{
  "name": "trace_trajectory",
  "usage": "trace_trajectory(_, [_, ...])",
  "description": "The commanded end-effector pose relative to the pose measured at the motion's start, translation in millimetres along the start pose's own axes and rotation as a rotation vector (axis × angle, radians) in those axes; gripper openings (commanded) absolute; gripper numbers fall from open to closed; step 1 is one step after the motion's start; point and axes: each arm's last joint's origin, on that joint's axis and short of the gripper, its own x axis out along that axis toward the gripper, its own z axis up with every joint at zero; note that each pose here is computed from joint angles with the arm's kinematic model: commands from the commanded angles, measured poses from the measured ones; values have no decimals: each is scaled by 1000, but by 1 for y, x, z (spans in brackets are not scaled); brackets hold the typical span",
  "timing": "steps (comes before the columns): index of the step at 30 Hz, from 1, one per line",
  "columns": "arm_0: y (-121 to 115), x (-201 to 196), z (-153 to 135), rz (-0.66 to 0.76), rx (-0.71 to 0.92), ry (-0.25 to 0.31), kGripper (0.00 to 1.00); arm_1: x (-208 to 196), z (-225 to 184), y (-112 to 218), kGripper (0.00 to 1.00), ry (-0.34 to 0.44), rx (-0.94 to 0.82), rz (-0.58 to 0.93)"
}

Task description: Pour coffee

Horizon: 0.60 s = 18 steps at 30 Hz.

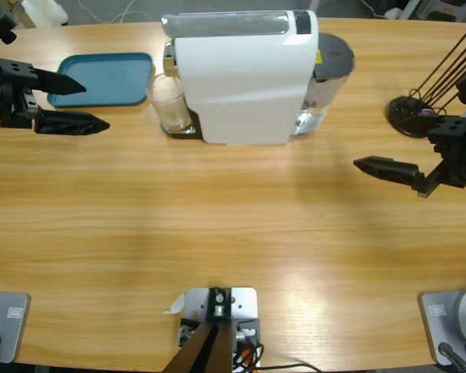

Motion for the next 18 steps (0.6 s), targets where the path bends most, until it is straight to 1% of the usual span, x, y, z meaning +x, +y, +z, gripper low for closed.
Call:
trace_trajectory(1, [-11,-3,-16,-22,-12,21,995,9,-10,3,1000,54,-22,1])
trace_trajectory(3, [-12,-3,-20,-23,-15,28,996,10,-10,4,1000,57,-26,5])
trace_trajectory(7, [-17,-11,-21,-15,-30,7,994,11,-10,5,1000,61,-28,7])
trace_trajectory(18, [-17,-10,-23,-13,-38,11,996,11,-10,5,1000,63,-30,10])
